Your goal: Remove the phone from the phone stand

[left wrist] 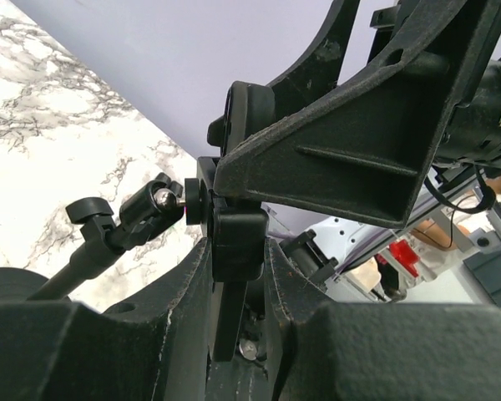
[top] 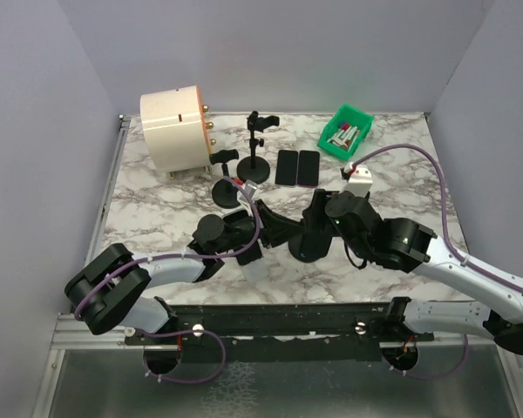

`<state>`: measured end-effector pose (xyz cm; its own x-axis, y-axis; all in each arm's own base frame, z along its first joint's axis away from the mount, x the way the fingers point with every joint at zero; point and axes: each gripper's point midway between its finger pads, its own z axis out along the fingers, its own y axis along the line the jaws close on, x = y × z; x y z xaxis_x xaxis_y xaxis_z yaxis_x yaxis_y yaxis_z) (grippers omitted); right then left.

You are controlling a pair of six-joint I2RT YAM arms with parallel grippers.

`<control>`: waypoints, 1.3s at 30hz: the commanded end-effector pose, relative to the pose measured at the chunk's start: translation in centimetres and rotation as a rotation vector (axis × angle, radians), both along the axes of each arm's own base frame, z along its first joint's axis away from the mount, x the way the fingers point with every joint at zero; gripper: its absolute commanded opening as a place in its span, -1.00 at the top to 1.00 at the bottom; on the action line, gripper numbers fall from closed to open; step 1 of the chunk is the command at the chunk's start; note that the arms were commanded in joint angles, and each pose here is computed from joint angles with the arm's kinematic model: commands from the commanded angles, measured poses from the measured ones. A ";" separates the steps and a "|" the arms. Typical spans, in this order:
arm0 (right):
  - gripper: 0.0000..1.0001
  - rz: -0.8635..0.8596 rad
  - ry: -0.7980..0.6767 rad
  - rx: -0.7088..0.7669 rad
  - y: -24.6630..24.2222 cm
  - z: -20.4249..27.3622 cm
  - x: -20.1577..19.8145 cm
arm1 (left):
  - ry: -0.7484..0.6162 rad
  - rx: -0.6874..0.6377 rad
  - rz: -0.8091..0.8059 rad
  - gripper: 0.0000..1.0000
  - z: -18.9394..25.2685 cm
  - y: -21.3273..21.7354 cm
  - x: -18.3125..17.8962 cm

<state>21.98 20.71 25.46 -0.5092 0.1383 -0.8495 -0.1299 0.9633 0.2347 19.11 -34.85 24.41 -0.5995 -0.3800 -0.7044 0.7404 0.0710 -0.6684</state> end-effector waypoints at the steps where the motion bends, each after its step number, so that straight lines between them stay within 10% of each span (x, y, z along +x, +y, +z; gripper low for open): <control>1: 1.00 -0.001 0.031 -0.190 -2.8 -1.0 -0.6 | 0.026 0.100 0.089 0.51 -2.3 0.8 2.4; 25: 1.00 -0.028 0.041 -0.219 -1.7 -0.5 0.4 | -0.130 0.141 0.100 -0.69 0.4 -1.0 0.3; 39: 1.00 -0.019 0.043 -0.213 -1.3 -0.5 0.4 | -0.152 0.193 0.155 -0.18 0.5 -1.8 1.6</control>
<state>22.72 20.36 25.24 -0.5309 0.0023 -0.8474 -0.1180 0.9900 0.0767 20.40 -36.15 23.50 -0.4567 -0.2999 -0.8376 0.7850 0.3072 -0.5380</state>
